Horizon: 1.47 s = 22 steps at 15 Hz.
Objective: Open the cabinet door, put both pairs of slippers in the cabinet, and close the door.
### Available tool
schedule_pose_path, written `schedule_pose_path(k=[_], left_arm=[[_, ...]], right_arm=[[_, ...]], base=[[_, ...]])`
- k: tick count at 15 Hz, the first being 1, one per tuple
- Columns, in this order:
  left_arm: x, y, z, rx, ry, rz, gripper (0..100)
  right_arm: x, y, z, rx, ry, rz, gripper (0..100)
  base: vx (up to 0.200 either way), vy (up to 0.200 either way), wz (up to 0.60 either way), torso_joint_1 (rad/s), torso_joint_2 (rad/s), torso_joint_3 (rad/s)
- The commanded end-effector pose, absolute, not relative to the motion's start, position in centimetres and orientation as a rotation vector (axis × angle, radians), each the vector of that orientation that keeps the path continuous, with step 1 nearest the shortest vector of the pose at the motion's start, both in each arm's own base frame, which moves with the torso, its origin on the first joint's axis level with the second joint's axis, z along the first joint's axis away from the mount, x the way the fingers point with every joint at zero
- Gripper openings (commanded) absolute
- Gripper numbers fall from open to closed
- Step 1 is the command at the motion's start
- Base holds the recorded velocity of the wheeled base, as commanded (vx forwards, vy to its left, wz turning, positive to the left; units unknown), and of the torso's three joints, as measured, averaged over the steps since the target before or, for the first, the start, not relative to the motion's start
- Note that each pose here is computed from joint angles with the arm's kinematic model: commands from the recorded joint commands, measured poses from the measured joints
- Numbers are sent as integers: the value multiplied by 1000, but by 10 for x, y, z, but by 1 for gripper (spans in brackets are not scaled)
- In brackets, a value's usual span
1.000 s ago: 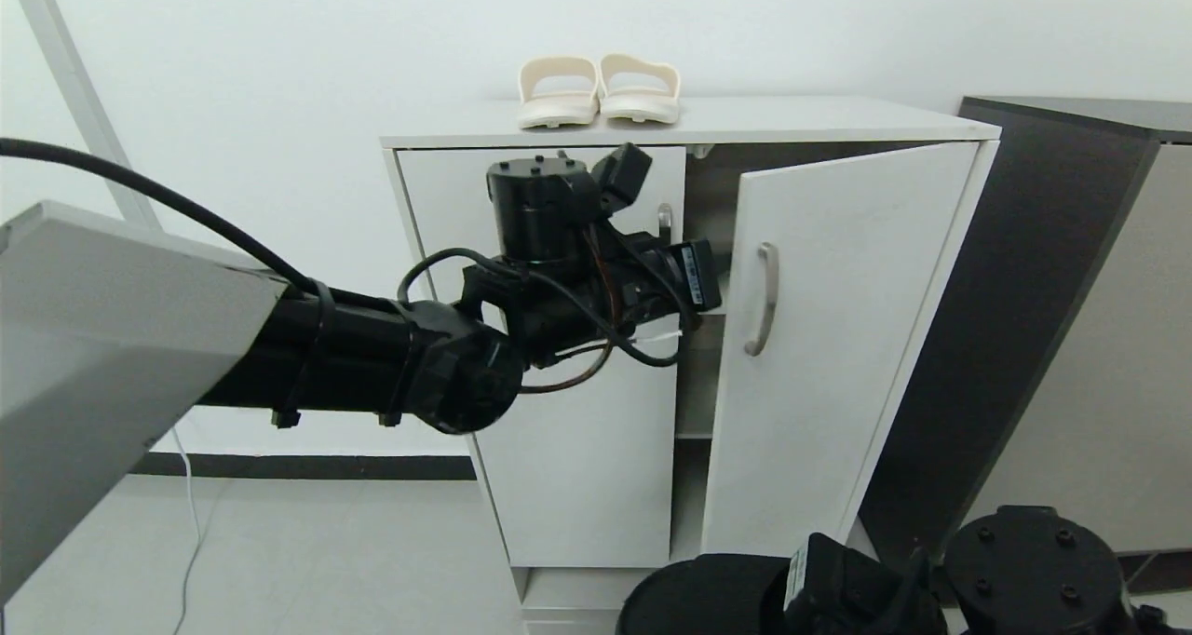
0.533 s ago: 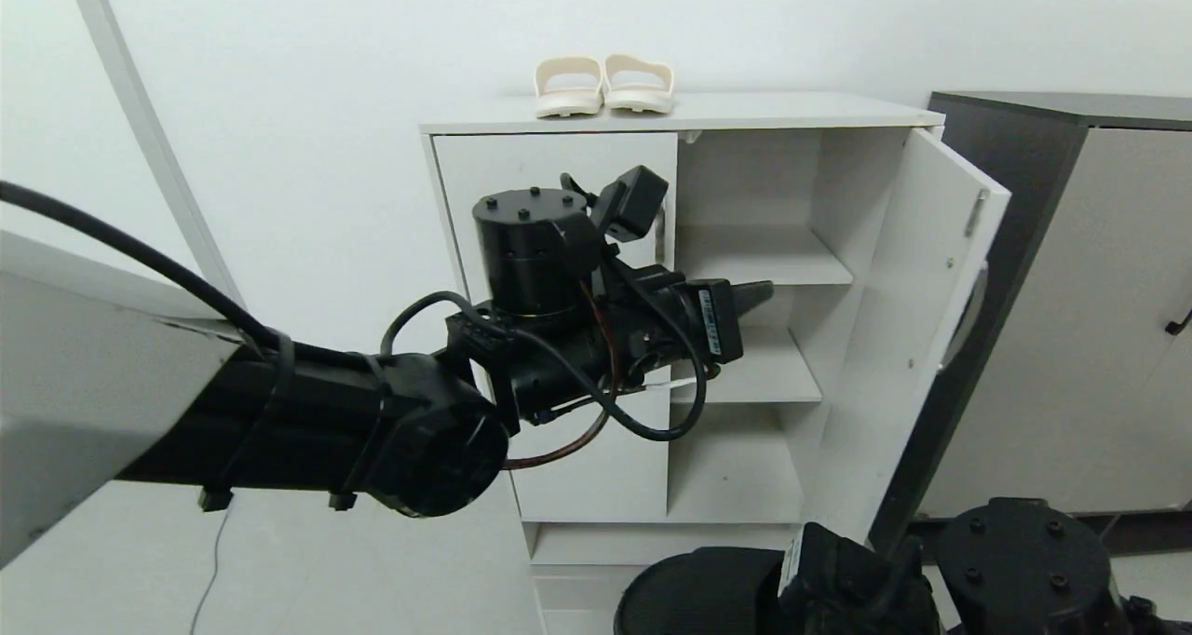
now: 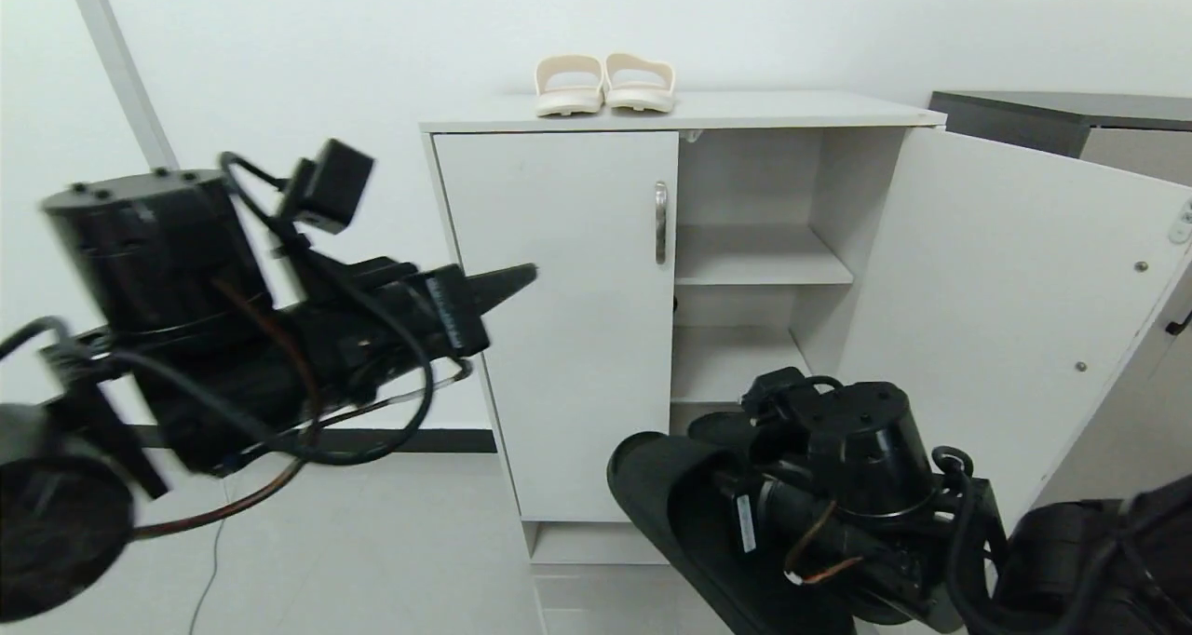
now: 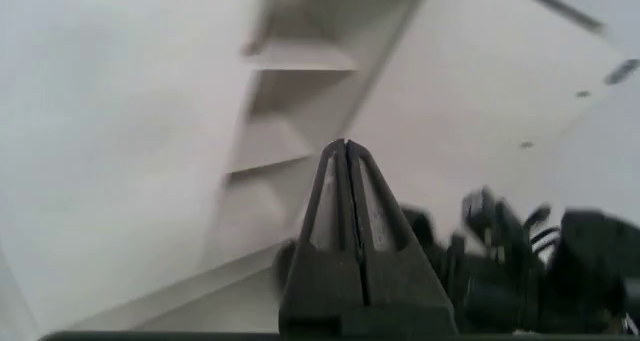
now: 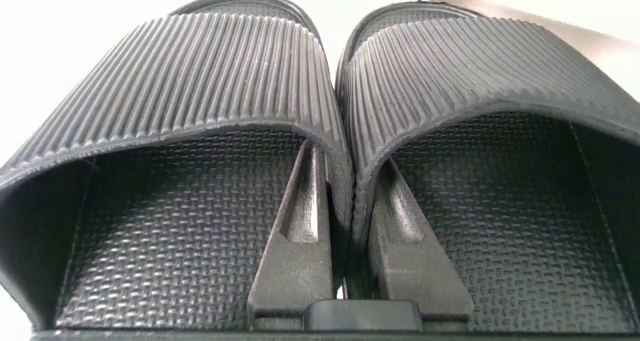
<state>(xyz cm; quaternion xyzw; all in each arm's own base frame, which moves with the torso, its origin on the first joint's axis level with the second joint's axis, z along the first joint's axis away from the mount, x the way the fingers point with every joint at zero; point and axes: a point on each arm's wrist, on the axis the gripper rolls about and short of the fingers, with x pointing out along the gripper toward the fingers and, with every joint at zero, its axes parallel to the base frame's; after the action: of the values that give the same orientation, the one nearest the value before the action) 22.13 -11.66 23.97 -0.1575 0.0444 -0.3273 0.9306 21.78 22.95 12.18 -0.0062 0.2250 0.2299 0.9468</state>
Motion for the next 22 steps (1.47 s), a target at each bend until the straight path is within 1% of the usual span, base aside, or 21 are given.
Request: schedule_pose_path(k=[1,2,3,4,5,7,8,9,10,11,13,14,15,16,17,19,22], left_arm=[[123,-49,224,-264,38,-423,0],[96,-36,207,-253,81,-313,0],[69,-23,185,-241,138,-228,0],[45,-13,166,-237,159,-175,0],[25,-3,154,-244,140,-95,0],[-3,4,128,-237,114,16,0],[-14,5,116,-205,86,71,0],[-23,5,99,-140,69,121,0],[-28,4,90,-103,42,164,0],[-29,4,85,-96,32,197,0],[-28,5,83,-94,12,234,0],[-28,4,84,-84,9,212,0],[-27,2,82,-27,18,112,0],[-23,1,75,14,9,37,0],[-23,-1,76,26,-2,-32,0],[-23,-1,75,29,2,-52,0],[-23,-1,75,9,1,-46,0]], right_arm=[[240,240,108,-13,458,378,0],[246,241,108,-10,444,340,0],[250,242,109,-8,433,317,0],[252,242,110,-5,424,292,0],[256,241,112,4,410,262,0],[259,241,115,8,390,222,0],[259,241,115,6,383,201,0],[259,241,115,5,381,196,0],[259,241,115,4,382,195,0],[259,241,114,3,383,197,0],[258,241,114,2,385,196,0],[258,241,115,3,384,198,0],[258,241,113,-1,388,197,0],[256,240,111,-6,394,198,0],[255,239,110,-11,400,195,0],[255,239,109,-12,401,197,0],[260,244,105,3,373,185,0]], base=[[0,0,0,0,0,0],[0,0,0,0,0,0],[0,0,0,0,0,0],[0,0,0,0,0,0],[0,0,0,0,0,0],[0,0,0,0,0,0],[0,0,0,0,0,0],[0,0,0,0,0,0],[0,0,0,0,0,0],[0,0,0,0,0,0],[0,0,0,0,0,0],[0,0,0,0,0,0],[0,0,0,0,0,0],[0,0,0,0,0,0],[0,0,0,0,0,0],[0,0,0,0,0,0],[0,0,0,0,0,0]])
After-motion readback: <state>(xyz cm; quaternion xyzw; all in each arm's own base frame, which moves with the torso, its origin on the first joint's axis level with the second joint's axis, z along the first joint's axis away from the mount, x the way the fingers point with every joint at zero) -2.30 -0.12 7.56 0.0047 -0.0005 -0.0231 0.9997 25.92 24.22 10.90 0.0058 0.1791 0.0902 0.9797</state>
